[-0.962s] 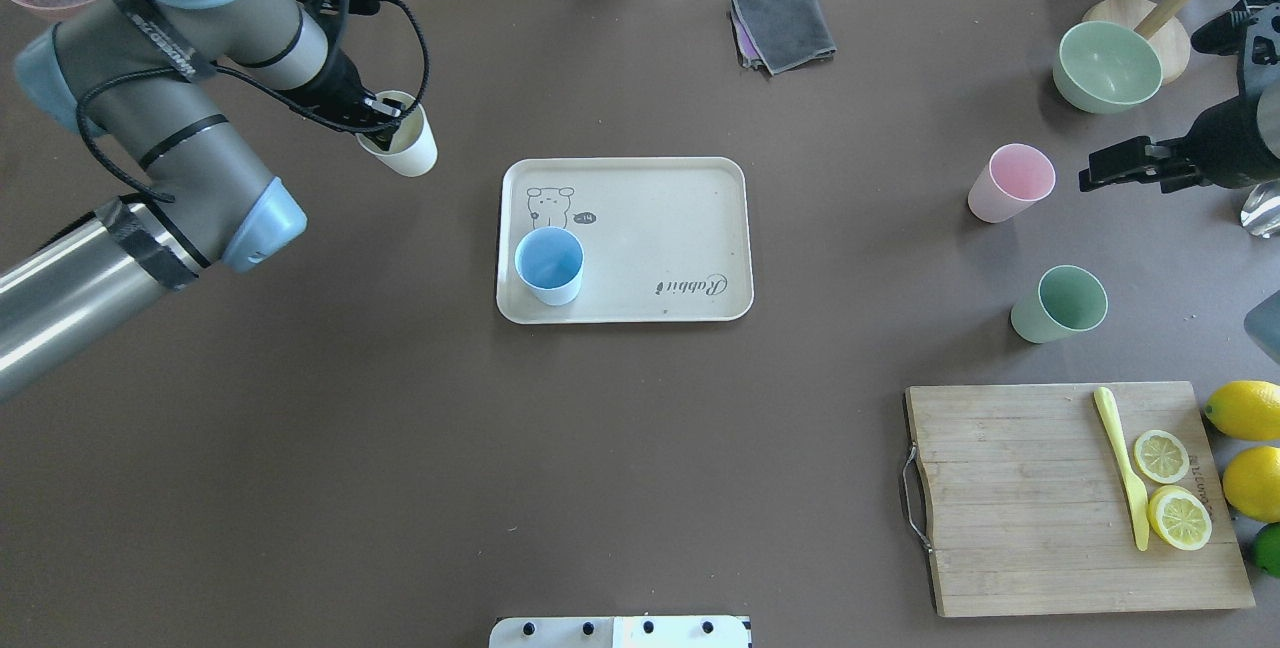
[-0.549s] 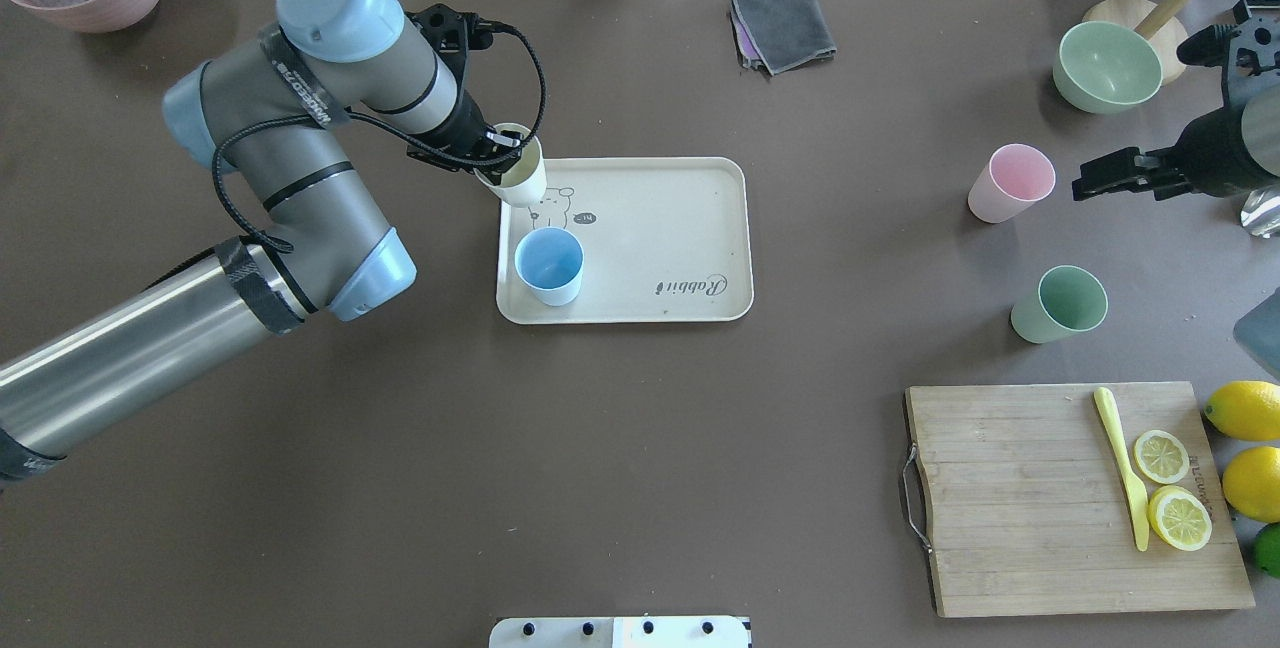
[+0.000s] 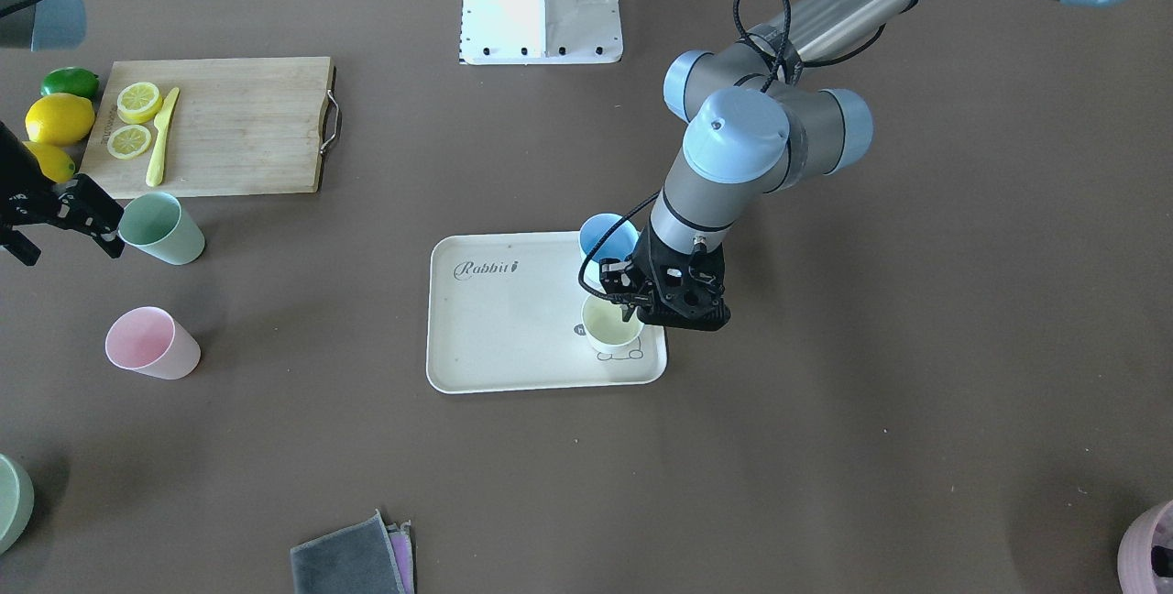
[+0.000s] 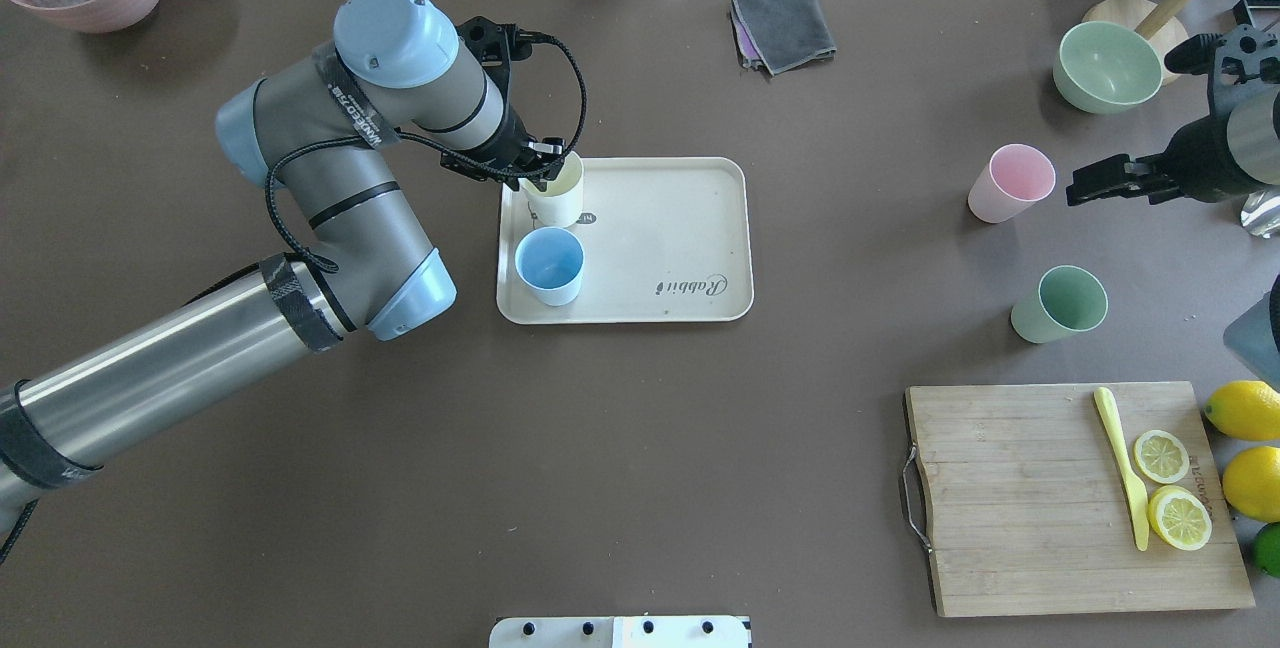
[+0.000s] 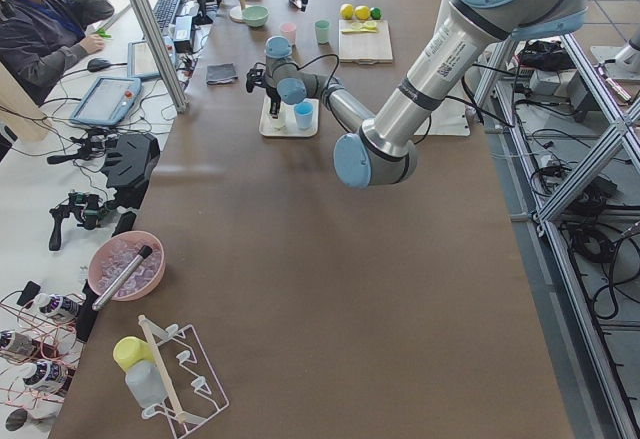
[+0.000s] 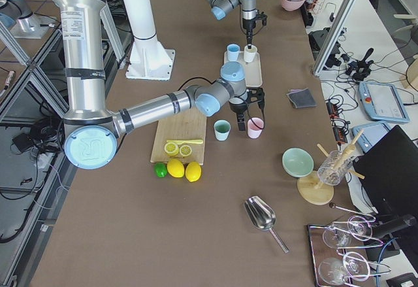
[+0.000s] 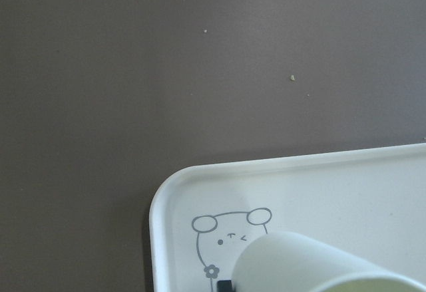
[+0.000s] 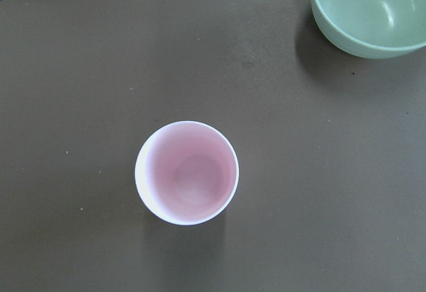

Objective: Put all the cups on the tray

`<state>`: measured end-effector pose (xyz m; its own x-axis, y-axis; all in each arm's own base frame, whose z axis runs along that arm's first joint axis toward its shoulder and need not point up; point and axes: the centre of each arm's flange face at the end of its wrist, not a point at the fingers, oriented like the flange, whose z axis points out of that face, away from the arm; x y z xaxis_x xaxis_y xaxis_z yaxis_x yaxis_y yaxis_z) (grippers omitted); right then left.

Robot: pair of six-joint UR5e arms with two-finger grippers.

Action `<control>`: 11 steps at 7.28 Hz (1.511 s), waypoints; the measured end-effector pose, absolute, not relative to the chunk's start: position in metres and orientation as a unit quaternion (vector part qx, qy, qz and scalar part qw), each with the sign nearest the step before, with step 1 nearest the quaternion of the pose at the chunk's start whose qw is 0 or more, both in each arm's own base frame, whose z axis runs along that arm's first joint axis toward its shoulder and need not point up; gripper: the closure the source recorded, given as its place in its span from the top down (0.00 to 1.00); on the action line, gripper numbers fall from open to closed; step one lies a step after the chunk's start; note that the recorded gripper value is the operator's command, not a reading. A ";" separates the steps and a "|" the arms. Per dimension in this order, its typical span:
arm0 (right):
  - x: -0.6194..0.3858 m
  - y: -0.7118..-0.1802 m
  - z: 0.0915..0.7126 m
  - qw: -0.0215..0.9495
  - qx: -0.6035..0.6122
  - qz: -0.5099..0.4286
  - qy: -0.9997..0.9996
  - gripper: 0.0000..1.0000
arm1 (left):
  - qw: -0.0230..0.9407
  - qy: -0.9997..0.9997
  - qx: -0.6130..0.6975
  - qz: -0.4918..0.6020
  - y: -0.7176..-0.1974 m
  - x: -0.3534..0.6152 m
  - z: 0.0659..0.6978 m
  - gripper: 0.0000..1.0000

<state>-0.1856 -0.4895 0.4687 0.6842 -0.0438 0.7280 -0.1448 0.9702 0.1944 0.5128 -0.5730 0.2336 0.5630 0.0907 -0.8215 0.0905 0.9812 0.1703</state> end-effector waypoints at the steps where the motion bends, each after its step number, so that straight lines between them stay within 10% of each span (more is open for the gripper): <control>1: -0.187 -0.489 0.469 0.910 0.118 0.027 -0.396 1.00 | 0.878 0.469 0.098 -0.001 -0.573 0.511 0.231 0.98; 8: -0.207 -0.430 0.504 0.924 0.080 0.000 -0.373 0.96 | 0.896 0.419 0.123 0.074 -0.621 0.230 0.318 0.98; 11: -0.232 -0.423 0.520 0.931 0.071 -0.022 -0.357 0.72 | 0.898 0.414 0.127 0.080 -0.620 0.218 0.328 0.98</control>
